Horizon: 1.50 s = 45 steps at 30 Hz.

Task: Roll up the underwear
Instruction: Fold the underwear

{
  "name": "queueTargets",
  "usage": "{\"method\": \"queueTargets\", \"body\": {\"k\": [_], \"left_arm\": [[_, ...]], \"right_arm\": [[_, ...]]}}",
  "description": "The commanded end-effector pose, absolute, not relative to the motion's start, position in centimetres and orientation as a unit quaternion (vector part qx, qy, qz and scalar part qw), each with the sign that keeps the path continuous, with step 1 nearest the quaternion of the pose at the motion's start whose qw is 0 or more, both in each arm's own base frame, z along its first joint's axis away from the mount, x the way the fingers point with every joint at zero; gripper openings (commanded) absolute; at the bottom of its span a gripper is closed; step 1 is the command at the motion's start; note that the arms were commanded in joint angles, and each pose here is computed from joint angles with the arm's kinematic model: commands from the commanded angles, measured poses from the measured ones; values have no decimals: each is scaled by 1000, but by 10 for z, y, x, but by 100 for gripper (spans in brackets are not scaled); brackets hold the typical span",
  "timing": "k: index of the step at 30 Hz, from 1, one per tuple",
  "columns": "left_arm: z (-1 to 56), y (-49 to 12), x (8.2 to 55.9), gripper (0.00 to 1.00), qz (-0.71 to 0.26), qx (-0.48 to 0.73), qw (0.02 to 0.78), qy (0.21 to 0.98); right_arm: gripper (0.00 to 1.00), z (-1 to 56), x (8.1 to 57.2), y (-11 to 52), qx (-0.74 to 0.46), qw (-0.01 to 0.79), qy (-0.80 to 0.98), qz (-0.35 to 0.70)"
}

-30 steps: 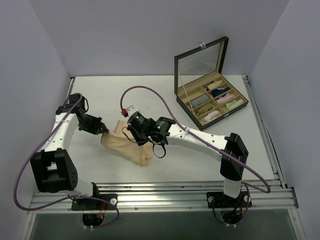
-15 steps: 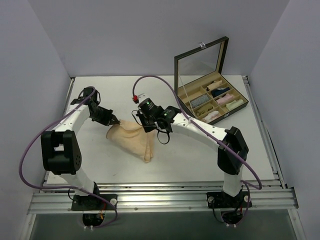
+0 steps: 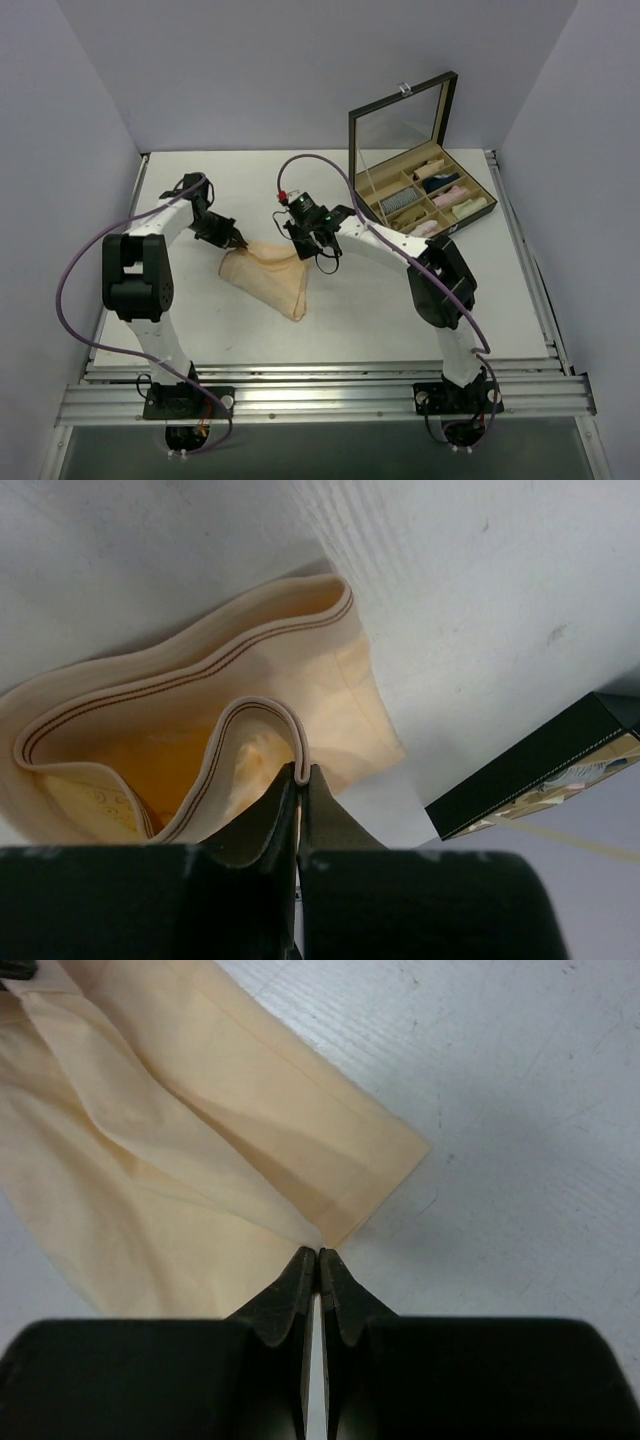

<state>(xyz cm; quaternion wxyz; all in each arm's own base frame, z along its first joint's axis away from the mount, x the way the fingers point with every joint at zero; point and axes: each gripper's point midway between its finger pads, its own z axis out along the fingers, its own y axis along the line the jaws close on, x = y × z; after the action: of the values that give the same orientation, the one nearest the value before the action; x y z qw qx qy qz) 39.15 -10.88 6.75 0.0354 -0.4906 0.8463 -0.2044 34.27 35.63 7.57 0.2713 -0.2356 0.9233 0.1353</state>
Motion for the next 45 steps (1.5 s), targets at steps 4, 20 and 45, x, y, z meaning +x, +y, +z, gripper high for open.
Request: {"method": "queueTargets", "body": {"k": [4, 20, 45], "left_arm": [[60, -110, 406, 19, -193, -479, 41, 855], [126, -77, 384, 62, -102, -338, 104, 930], [58, -52, 308, 34, -9, -293, 11, 956]], "right_arm": [[0, 62, 367, 351, -222, 261, 929, 138], [32, 70, 396, 340, -227, 274, 923, 147], [24, 14, 392, 345, -200, 217, 937, 186]]}}
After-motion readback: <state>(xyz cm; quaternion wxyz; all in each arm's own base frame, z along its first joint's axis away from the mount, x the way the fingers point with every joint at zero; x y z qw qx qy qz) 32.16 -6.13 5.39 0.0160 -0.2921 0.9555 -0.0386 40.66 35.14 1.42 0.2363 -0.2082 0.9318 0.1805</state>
